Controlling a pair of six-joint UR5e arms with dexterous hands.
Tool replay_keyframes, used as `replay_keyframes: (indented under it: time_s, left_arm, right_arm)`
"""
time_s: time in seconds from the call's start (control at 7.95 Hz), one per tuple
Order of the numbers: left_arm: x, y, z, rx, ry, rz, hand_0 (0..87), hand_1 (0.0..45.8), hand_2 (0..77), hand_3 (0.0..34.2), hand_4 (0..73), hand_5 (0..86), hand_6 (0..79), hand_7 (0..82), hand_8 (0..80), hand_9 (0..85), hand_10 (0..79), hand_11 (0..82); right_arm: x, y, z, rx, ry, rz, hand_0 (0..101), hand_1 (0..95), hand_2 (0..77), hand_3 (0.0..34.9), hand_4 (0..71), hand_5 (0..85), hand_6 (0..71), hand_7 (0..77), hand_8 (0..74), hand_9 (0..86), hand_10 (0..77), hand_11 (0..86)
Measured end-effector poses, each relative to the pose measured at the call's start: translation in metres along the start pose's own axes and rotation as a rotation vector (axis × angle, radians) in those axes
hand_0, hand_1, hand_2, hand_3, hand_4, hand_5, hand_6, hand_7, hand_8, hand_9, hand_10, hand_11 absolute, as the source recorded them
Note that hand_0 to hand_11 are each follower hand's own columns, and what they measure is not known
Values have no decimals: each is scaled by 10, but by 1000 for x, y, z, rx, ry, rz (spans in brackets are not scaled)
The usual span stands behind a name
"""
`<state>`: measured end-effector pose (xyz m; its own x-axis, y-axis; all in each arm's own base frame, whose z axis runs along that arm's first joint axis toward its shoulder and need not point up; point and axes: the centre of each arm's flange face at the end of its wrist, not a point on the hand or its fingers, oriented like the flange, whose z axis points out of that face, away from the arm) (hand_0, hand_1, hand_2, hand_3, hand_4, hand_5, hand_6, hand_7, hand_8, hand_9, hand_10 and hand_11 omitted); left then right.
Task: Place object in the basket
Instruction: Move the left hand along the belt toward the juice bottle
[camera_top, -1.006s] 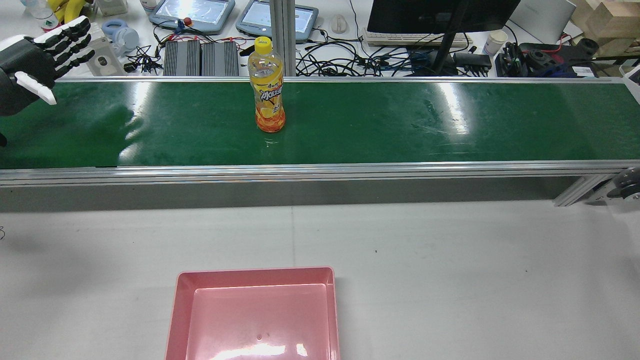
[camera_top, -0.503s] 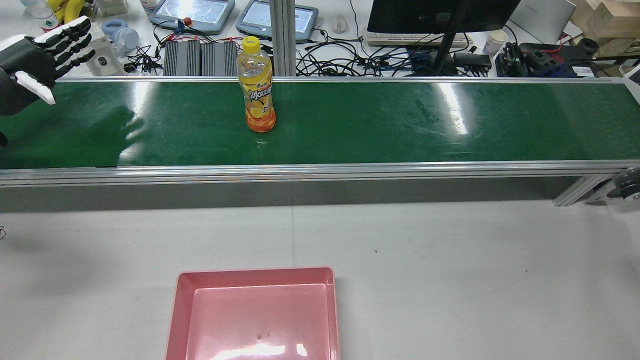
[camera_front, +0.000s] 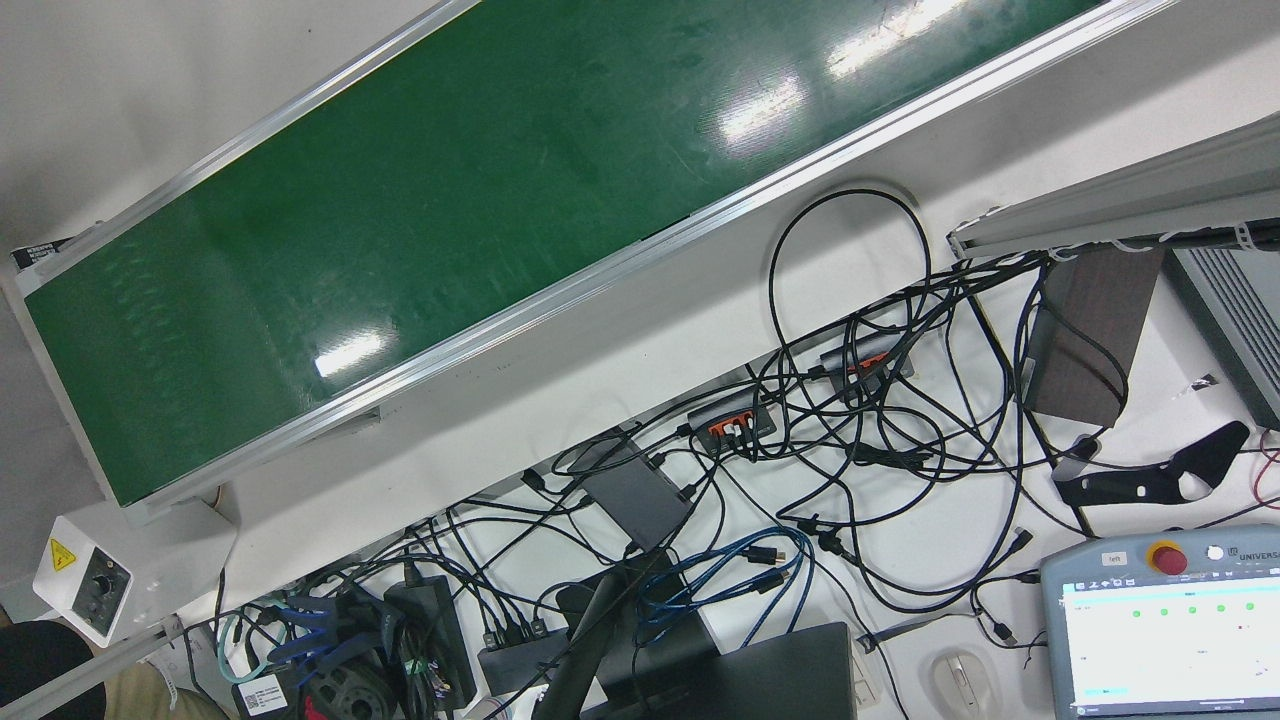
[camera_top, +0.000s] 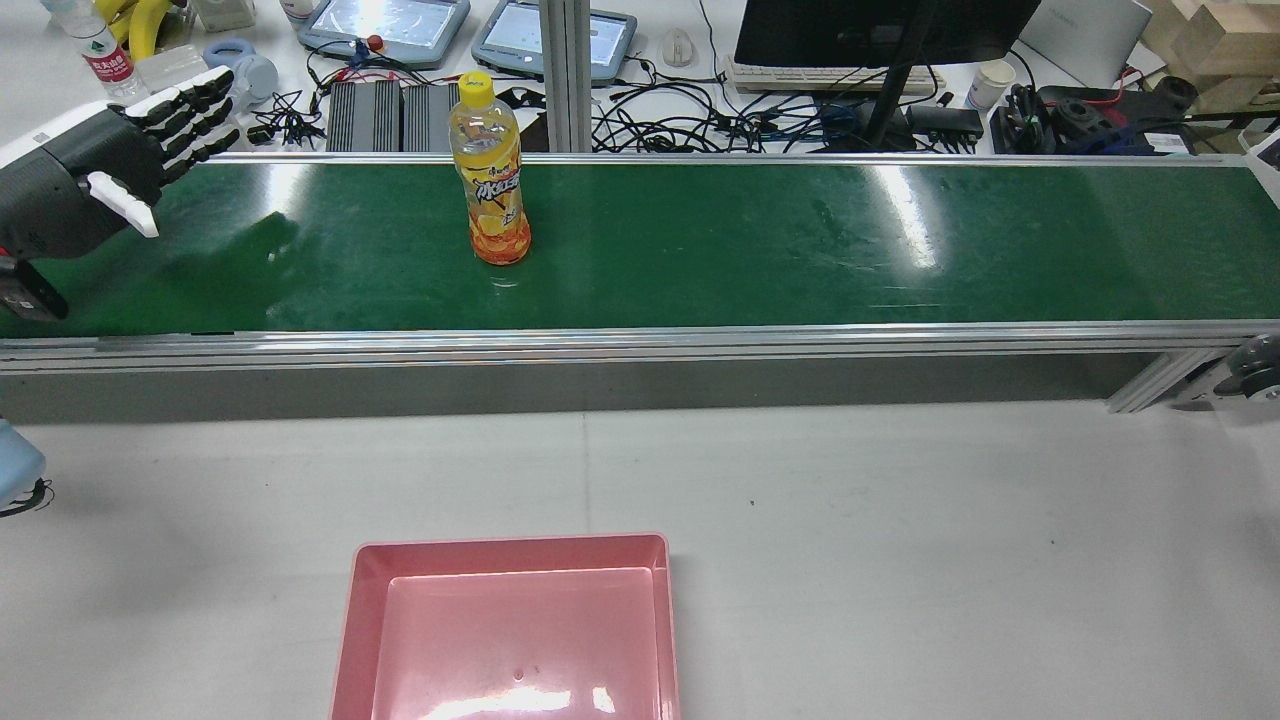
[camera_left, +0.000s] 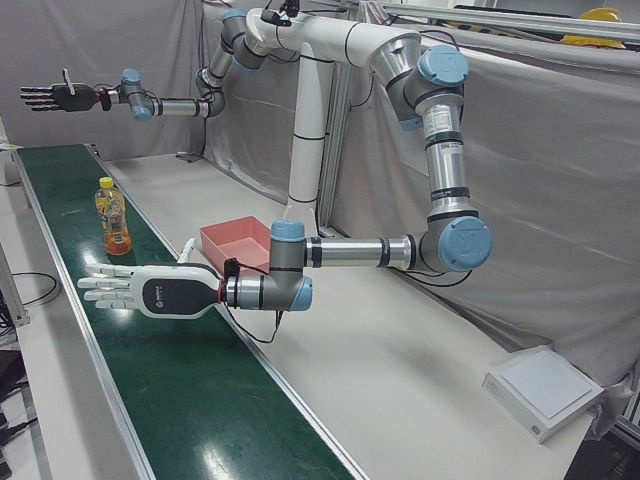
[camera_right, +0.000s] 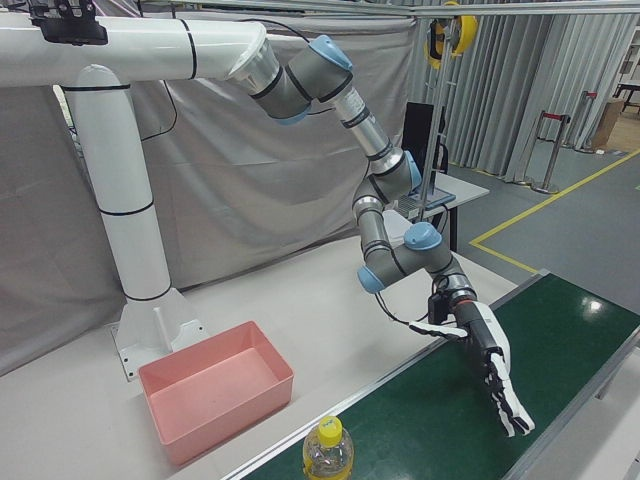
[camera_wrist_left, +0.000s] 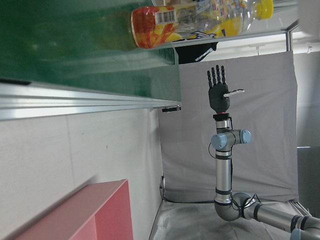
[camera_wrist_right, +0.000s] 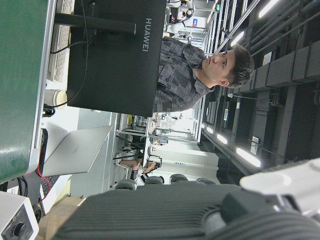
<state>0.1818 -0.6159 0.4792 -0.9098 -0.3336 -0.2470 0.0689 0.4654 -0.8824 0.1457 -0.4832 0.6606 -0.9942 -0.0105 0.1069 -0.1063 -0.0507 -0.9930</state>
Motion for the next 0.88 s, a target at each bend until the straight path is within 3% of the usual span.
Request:
replay_keyframes:
  time_s: [0.38, 0.88]
  left_arm:
    - [-43, 24, 23, -3, -9, -29, 582, 33, 0, 3, 82, 54, 5, 5, 5, 5, 33, 60]
    - [-44, 57, 58, -14, 6, -35, 581, 33, 0, 7, 82, 54, 0, 5, 5, 5, 33, 60]
  right_arm:
    - [0, 1, 0, -2, 0, 0, 3, 0, 5, 0, 0, 0, 0, 5, 0, 0, 0, 0]
    - [0, 1, 0, -2, 0, 0, 3, 0, 5, 0, 0, 0, 0, 5, 0, 0, 0, 0]
